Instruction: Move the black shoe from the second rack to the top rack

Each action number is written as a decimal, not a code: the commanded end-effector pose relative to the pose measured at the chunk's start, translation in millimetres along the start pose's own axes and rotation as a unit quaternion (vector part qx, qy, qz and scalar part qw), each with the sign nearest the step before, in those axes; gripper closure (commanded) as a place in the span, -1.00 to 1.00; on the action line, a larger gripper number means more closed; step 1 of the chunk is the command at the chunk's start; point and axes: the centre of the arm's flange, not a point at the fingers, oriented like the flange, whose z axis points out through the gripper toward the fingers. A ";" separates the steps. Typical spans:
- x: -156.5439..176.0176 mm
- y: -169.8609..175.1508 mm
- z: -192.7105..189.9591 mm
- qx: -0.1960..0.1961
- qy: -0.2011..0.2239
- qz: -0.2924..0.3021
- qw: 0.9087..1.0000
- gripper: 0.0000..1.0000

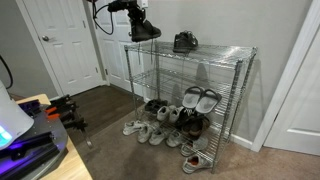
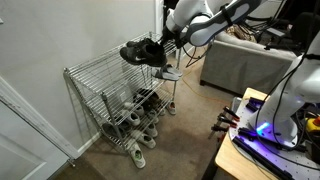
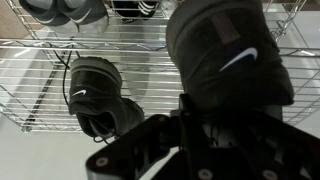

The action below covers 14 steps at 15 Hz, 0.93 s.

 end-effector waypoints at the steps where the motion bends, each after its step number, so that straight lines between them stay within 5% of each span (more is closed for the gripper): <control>1: 30.1 13.7 43.1 0.019 0.050 0.030 0.998 0.95; 14: 71.3 39.3 105.9 -0.002 0.095 0.140 0.986 0.95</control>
